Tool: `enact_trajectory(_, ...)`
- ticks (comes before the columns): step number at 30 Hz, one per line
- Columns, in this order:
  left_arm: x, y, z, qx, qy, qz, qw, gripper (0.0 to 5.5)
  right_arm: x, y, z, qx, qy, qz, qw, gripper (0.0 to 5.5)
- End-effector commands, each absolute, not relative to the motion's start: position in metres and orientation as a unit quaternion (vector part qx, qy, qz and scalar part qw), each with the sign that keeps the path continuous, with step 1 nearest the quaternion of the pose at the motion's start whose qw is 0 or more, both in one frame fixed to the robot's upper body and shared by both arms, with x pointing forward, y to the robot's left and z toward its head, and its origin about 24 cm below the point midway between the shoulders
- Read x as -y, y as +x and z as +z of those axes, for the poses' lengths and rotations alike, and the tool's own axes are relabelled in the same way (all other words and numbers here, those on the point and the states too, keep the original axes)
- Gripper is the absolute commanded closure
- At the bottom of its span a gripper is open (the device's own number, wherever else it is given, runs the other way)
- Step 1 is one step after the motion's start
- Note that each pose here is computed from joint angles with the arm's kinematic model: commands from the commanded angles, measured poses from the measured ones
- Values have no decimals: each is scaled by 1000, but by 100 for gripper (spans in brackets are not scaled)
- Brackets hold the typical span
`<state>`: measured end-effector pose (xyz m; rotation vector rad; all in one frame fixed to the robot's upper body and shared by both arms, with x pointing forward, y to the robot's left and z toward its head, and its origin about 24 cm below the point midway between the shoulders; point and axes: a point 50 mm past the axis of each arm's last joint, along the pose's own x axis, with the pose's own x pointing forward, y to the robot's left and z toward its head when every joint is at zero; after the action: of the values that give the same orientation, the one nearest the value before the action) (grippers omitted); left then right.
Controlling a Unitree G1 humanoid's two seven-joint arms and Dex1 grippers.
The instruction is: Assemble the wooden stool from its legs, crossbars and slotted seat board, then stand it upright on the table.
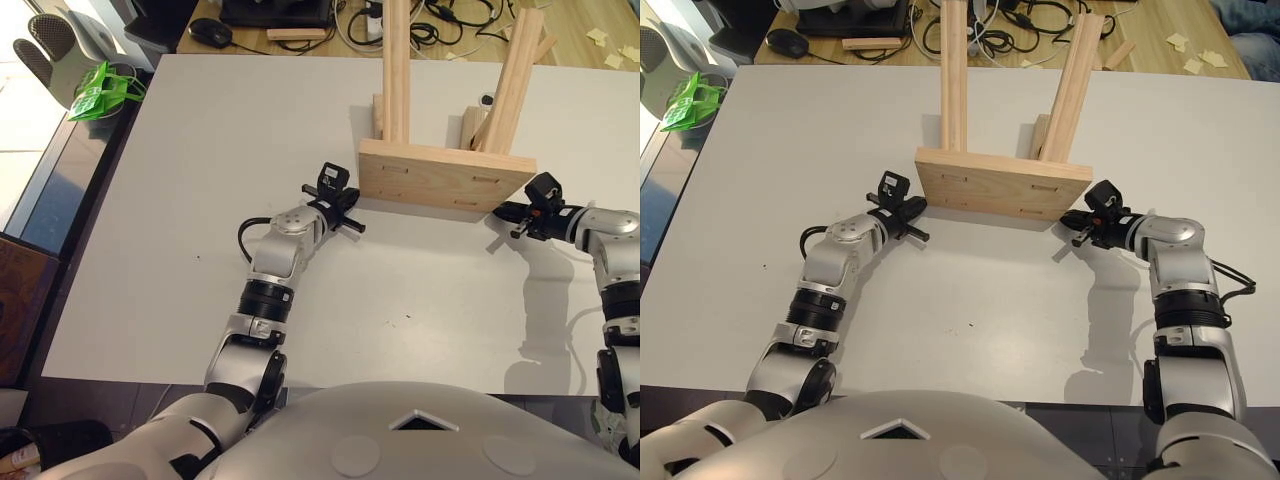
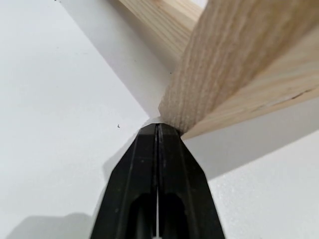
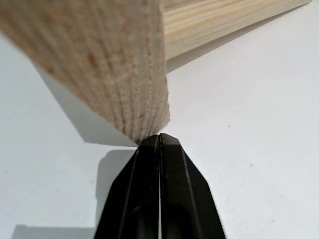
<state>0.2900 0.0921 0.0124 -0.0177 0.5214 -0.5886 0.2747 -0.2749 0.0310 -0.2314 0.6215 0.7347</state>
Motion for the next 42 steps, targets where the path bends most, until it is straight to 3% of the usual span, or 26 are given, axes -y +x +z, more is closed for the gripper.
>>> enact_trajectory(1, -66, 283, 28, -226, -47, -368, 901, 549, 249, 280, 48, -239, -63, 418, 874, 550)
enact_trajectory(14, -84, 284, 55, -190, -72, -382, 901, 549, 240, 276, 68, -218, -24, 445, 868, 550)
enact_trajectory(42, -88, 292, 114, -83, -207, -429, 875, 549, 220, 291, 127, -115, 93, 466, 872, 550)
